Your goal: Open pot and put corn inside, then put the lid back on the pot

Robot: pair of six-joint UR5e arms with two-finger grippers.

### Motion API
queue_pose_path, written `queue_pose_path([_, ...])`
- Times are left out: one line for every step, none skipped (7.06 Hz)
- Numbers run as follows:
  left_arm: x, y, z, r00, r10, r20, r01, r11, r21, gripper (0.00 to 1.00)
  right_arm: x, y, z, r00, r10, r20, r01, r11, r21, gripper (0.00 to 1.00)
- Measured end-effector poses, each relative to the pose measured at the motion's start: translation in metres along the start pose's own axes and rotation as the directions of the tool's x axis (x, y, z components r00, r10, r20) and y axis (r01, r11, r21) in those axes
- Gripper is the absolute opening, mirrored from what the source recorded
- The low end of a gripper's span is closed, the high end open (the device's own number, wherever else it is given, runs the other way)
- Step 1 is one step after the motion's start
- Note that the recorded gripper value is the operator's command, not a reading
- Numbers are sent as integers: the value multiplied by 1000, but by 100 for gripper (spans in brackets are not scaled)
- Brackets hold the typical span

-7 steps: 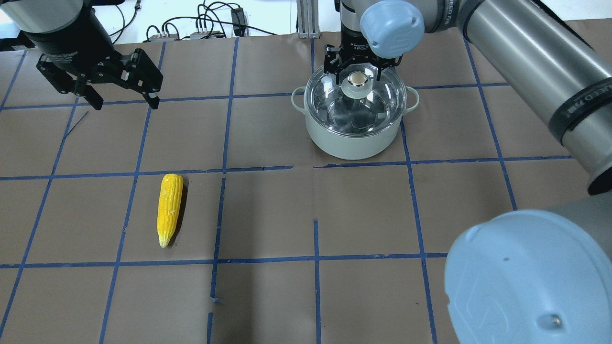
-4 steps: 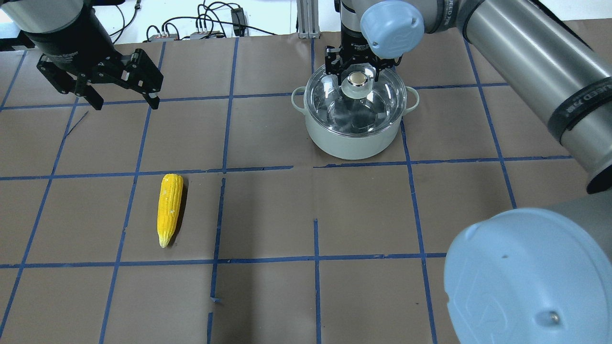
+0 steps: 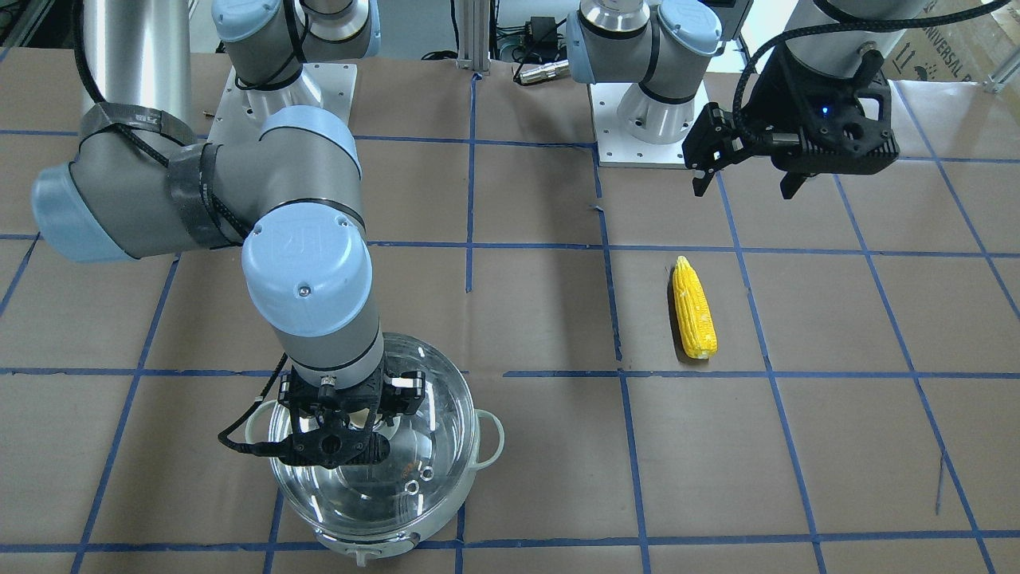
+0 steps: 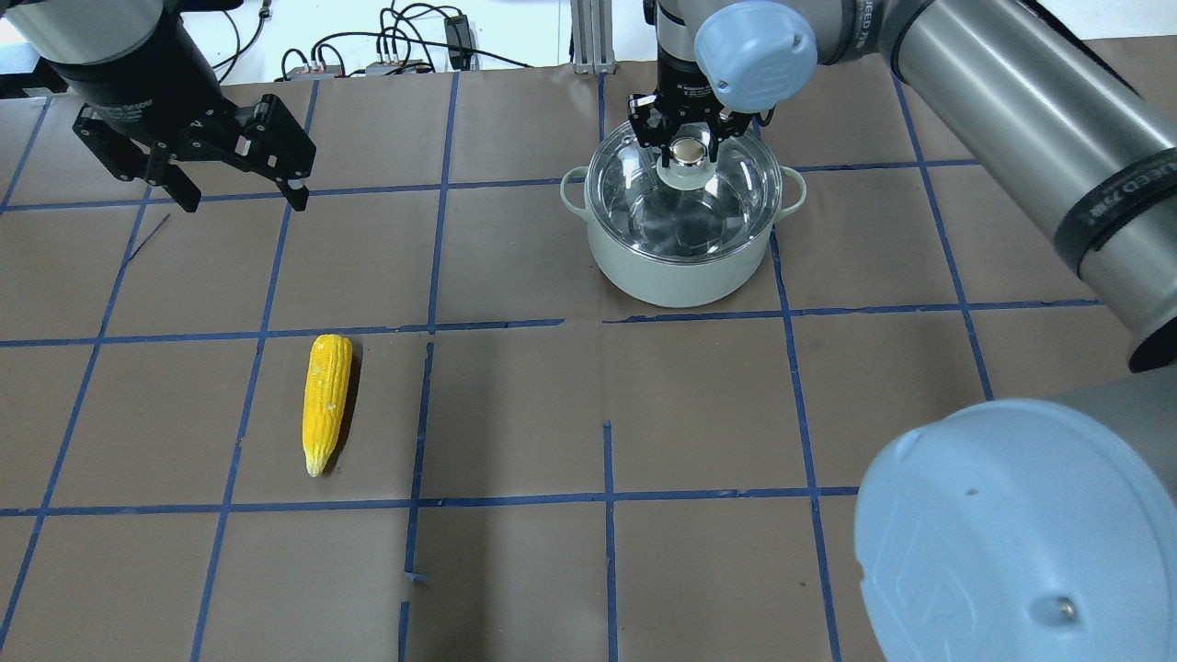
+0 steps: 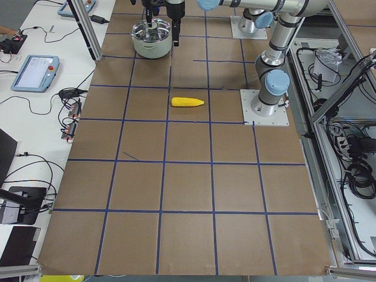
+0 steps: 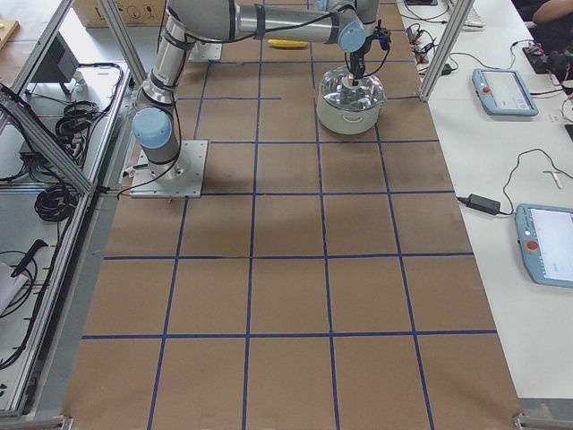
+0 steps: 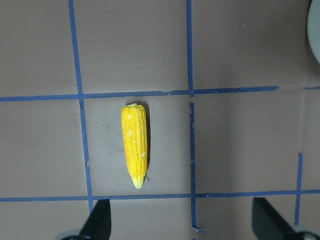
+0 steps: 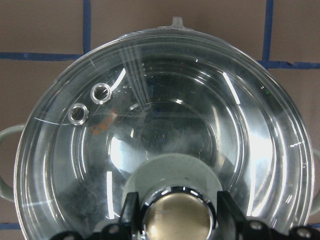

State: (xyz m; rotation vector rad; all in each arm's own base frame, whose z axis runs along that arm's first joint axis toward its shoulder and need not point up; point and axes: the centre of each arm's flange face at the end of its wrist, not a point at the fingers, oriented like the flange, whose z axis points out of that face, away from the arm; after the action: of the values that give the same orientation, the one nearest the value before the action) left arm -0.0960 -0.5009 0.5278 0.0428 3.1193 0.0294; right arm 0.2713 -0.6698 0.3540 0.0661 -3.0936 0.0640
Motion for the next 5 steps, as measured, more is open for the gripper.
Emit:
queue_pose_path([0,2,-1,1000,3,1,-3,1000,1,100,0,0,-1,1000,0,1,0,1000,1,34])
queue_pose_path([0,6,-4,1000,10,4,-10,1000,4,100,0,-1,-2,1000,1,2,-1,1000,4,26])
queue_pose_path([0,7,-4,1000,13,3,-13,1000,2,100,-1,-1,-4,1000,0,3,0,1000,8,24])
queue_pose_path([-1,5,3,1000,14,-1,-14,1000,-10,100,-2,-1,-7,1000,1,6,-1,1000,12,24])
queue_pose_path([-5,3,19,1000,14,-6,-14,999,-36,100,-4,0,-12,1000,2,10,-2,1000,19,24])
